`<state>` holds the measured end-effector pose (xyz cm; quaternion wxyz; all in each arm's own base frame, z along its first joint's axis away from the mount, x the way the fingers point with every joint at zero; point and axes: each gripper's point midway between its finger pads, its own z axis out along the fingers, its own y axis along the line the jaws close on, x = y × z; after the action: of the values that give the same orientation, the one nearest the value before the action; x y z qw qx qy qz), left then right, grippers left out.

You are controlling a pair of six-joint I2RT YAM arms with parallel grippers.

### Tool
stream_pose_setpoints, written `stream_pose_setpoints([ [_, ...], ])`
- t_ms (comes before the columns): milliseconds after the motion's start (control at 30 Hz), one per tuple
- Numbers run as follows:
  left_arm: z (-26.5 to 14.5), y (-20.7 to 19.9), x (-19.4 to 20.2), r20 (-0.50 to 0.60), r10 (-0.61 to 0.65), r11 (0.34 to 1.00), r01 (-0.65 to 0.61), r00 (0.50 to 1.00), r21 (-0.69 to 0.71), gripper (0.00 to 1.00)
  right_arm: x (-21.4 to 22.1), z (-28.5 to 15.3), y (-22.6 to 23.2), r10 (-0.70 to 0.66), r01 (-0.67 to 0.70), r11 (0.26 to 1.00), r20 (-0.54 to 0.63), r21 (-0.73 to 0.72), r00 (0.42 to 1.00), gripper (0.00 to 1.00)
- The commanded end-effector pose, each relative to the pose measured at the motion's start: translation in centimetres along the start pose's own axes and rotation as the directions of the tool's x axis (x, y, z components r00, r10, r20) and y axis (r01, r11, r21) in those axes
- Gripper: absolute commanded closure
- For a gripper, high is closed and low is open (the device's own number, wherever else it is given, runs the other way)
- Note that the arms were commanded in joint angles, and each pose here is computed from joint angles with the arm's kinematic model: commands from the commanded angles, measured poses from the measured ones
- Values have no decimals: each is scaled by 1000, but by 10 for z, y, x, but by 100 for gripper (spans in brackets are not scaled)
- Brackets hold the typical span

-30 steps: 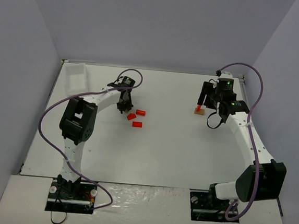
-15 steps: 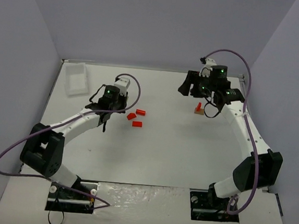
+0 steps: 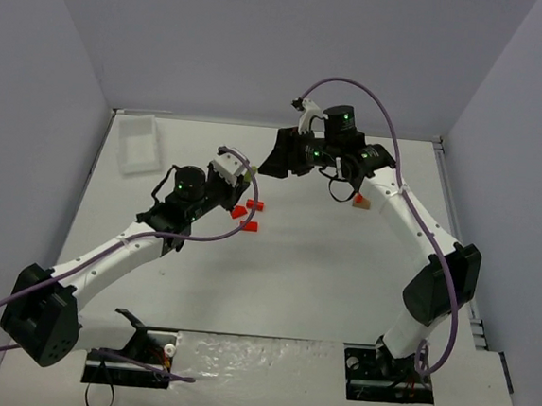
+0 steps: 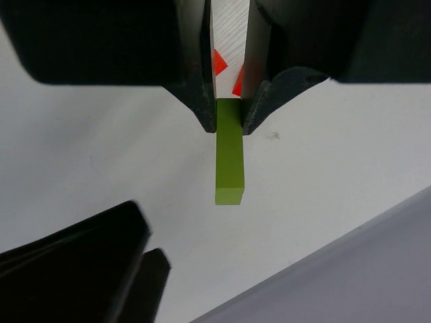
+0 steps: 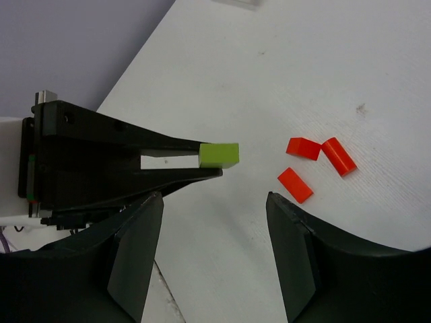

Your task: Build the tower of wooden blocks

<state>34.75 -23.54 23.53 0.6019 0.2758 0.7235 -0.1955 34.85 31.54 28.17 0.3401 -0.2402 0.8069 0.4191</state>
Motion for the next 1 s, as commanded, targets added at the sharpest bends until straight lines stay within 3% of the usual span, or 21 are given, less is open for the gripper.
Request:
stream_pose_setpoints([
  [0,-5,-17,-49,166,58,996,-68,984,56,100,-21,1,31,-47,51,994,45,-93,998,41],
  [500,-1,-36,-54,197,38,993,-59,980,104,100,-11,9,23,-27,29,998,24,-62,999,48],
  [633,0,-38,-55,199,36,993,-58,979,105,99,-9,10,24,-31,32,997,20,-65,999,56],
  [800,1,-37,-53,191,30,994,-49,981,97,98,-6,8,24,-37,38,997,16,-66,999,77],
  [900,2,-37,-47,179,28,994,-46,983,100,92,-2,6,22,-40,41,998,13,-53,999,90],
  [967,2,-39,-42,165,-1,994,-17,986,106,78,1,5,16,-51,52,998,13,-27,999,93],
])
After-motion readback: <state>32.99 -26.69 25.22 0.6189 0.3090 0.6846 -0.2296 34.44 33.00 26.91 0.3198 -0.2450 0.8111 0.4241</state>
